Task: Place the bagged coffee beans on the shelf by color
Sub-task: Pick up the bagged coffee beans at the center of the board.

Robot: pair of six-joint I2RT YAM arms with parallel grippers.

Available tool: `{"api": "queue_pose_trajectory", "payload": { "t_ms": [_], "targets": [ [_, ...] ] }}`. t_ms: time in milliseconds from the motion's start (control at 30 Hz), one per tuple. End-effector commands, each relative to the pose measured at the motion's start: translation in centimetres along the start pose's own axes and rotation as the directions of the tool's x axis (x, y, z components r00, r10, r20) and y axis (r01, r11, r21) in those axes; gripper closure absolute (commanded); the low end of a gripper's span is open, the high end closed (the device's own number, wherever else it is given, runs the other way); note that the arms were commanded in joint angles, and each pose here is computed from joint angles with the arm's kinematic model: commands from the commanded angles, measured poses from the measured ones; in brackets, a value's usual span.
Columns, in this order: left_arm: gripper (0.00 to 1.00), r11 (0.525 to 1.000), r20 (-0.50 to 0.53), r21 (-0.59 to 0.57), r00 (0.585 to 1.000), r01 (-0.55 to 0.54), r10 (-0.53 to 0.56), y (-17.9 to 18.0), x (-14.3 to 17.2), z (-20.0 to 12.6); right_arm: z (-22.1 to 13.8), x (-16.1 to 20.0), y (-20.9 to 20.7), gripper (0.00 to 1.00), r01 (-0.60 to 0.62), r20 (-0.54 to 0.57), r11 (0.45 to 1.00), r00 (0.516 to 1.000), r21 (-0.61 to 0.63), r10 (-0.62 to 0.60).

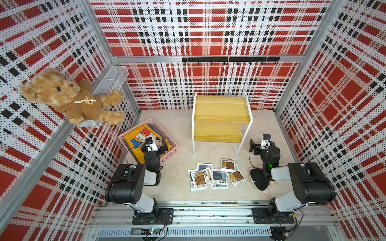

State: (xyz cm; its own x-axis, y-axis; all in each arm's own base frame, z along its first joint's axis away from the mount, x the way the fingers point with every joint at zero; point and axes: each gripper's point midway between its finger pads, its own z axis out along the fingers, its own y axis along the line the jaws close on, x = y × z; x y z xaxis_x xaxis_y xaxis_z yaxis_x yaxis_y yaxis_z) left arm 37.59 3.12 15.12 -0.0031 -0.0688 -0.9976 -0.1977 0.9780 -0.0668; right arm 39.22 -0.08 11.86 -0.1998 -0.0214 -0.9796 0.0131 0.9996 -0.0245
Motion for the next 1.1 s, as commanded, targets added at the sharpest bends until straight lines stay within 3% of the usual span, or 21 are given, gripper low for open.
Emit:
{"api": "queue_pose_trajectory", "payload": {
  "t_ms": [0, 767, 900, 1000, 1067],
  "targets": [
    [0.01, 1.0, 0.004, -0.01, 1.0, -0.01, 0.01, -0.1, -0.1, 0.1, 0.3, -0.6, -0.1, 0.0, -0.008, 0.013, 1.0, 1.0, 0.011, 0.008],
    [0.01, 0.999, -0.003, -0.041, 1.0, 0.008, -0.008, 0.5, -0.5, 0.5, 0.2, -0.6, -0.2, 0.0, -0.009, 0.015, 1.0, 1.0, 0.013, 0.008],
    [0.01, 0.995, -0.049, -0.098, 0.998, 0.03, -0.035, 1.1, -1.5, 1.1, 0.4, -2.3, -2.7, 0.0, -0.062, -0.028, 0.985, 0.997, 0.161, 0.068],
    [0.01, 0.979, -0.086, -0.169, 0.988, 0.112, -0.128, 2.0, -2.2, 0.7, -0.5, -4.8, -4.4, 0.0, -0.127, -0.037, 0.959, 0.989, 0.254, 0.141],
    [0.01, 0.95, -0.108, -0.234, 0.966, 0.207, -0.237, 2.8, -3.1, 0.4, -1.0, -6.0, -4.9, 0.0, -0.179, -0.104, 0.941, 0.971, 0.288, 0.216]
  ]
}}
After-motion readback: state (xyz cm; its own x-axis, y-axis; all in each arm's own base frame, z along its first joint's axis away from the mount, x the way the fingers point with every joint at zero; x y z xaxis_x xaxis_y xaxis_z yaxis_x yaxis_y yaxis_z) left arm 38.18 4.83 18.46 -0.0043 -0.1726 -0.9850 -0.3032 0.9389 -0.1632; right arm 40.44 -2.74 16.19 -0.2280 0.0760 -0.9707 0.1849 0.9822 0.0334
